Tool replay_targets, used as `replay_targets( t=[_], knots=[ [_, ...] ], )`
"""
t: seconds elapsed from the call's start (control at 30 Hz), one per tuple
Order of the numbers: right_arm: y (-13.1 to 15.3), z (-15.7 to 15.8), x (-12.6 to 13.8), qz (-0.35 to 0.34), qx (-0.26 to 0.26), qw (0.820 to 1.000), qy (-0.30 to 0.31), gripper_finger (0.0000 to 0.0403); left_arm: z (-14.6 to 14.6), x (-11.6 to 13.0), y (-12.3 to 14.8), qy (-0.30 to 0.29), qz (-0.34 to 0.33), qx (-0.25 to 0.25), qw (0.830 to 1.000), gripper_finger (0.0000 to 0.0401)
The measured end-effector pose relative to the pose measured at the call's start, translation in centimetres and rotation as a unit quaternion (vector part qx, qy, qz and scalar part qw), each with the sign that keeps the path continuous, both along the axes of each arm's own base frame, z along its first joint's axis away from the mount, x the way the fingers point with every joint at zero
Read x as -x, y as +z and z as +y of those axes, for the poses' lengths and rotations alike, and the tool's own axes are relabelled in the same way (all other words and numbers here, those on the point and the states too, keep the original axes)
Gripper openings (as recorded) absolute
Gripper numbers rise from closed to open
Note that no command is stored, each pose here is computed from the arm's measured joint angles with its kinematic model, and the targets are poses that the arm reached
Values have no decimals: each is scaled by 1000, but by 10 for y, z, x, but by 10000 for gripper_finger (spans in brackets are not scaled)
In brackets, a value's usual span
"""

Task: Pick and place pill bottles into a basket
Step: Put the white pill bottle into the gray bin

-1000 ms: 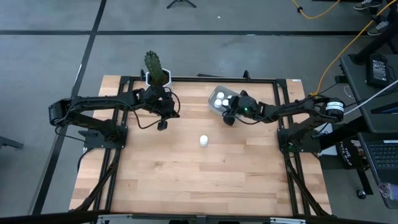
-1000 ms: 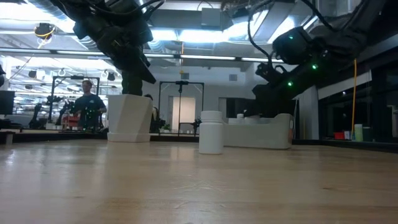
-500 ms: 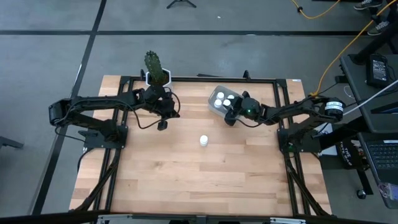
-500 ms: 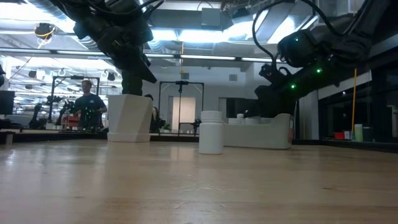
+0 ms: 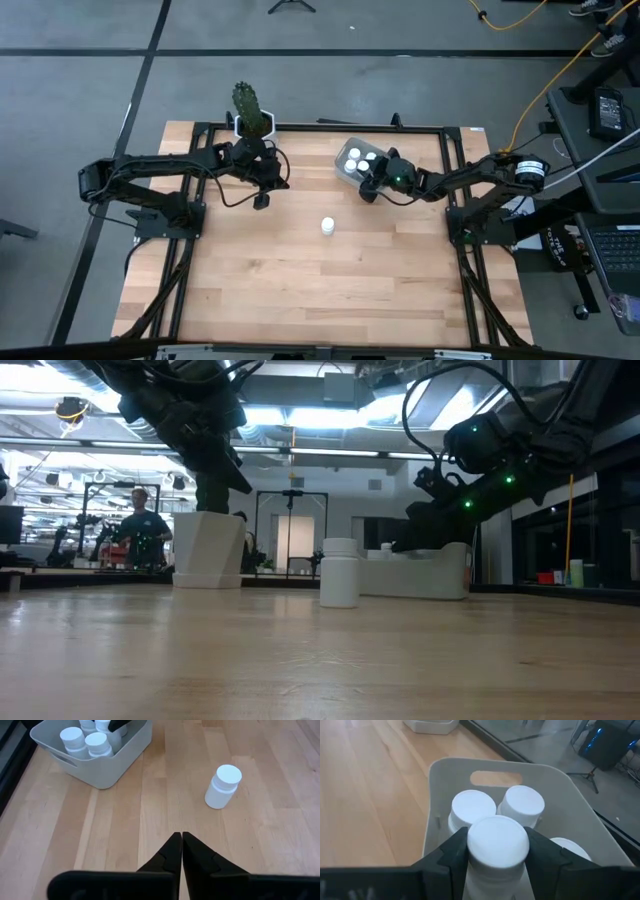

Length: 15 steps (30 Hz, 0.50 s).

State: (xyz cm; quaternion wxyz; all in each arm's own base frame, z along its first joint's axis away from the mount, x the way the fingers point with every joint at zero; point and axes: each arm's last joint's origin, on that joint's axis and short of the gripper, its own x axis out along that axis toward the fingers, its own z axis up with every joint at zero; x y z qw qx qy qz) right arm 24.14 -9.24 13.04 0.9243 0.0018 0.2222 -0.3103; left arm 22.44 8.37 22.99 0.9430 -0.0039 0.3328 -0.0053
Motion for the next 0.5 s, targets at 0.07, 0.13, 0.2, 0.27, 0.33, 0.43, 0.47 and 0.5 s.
replay_targets(
  t=[0.07, 0.13, 0.2, 0.27, 0.33, 0.43, 0.47, 0.5],
  knots=[
    [0, 0, 0, -4, -8, 1000, -2, 154, 0, 0, 0, 0, 0, 0, 1000, 10],
    [-3, 0, 0, -1, -15, 1000, -4, 154, 0, 0, 0, 0, 0, 0, 1000, 10],
    [-5, 0, 0, 0, -19, 1000, -5, 157, 0, 0, 0, -1, 0, -1, 1000, 7],
    [-6, 0, -1, 0, -20, 1000, -5, 161, 0, 0, 0, -1, 0, -1, 1000, 4],
    [-7, 0, -1, 1, -21, 1000, -6, 160, 0, 0, 0, -1, 0, 0, 1000, 2],
    [-7, 0, -1, 1, -21, 1000, -6, 154, 0, 0, 0, -1, 0, -1, 1000, 2],
    [-7, 0, -1, 1, -21, 1000, -6, 154, 0, 0, 0, -2, 0, -1, 1000, 3],
    [-7, 0, -1, 0, -21, 1000, -6, 154, 0, 0, 0, -2, 0, -1, 1000, 5]
  ],
)
